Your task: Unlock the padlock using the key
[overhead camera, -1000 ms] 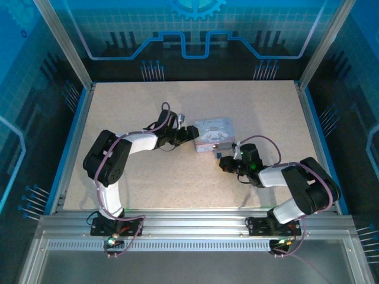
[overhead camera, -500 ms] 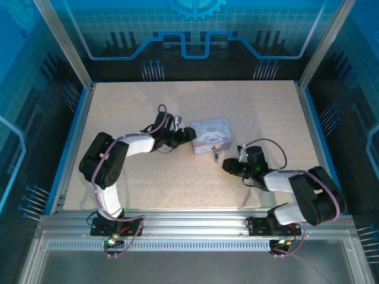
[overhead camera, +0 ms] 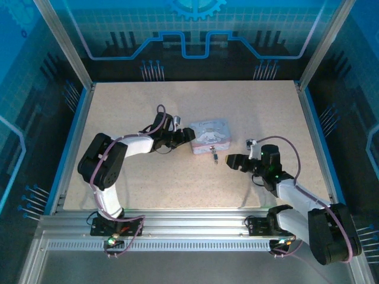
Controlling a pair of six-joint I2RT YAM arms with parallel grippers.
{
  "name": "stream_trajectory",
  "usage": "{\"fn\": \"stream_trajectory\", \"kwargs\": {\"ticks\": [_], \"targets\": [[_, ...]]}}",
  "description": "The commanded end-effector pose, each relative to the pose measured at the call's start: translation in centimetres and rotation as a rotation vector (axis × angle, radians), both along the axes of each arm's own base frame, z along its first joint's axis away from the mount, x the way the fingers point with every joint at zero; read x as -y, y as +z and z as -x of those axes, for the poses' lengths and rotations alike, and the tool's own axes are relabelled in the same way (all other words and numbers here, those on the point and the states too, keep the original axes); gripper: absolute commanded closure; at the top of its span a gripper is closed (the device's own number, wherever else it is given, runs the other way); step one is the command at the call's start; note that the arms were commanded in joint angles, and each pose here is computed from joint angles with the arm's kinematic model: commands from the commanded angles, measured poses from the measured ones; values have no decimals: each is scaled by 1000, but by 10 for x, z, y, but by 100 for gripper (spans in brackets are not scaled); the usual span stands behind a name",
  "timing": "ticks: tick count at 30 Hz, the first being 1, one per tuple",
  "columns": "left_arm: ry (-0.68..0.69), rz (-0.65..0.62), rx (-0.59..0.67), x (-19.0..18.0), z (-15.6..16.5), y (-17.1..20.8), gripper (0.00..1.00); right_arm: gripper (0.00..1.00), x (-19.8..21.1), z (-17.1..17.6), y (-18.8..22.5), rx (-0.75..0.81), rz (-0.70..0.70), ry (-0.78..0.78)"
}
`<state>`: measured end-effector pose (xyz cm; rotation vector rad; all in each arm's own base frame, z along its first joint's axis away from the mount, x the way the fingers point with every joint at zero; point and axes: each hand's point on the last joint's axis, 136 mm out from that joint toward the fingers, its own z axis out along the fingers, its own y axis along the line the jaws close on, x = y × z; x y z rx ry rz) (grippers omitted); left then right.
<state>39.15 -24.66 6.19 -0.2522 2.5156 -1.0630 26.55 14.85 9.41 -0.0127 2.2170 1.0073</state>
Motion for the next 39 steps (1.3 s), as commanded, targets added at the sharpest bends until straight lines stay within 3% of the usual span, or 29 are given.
{"fn": "stream_trajectory", "kwargs": {"ticks": [1, 8, 21, 39], "targets": [[38, -110, -134, -26, 25, -39, 28, 28, -10, -3, 11, 11, -54, 77], [34, -101, -138, -24, 25, -39, 28, 27, -30, -24, 5, -92, -122, 161], [35, -88, -138, -21, 23, -37, 29, 27, -60, -52, -26, -139, -35, 224], [29, -83, -142, -17, 26, -37, 30, 26, -74, -64, -36, -89, 36, 253]]}}
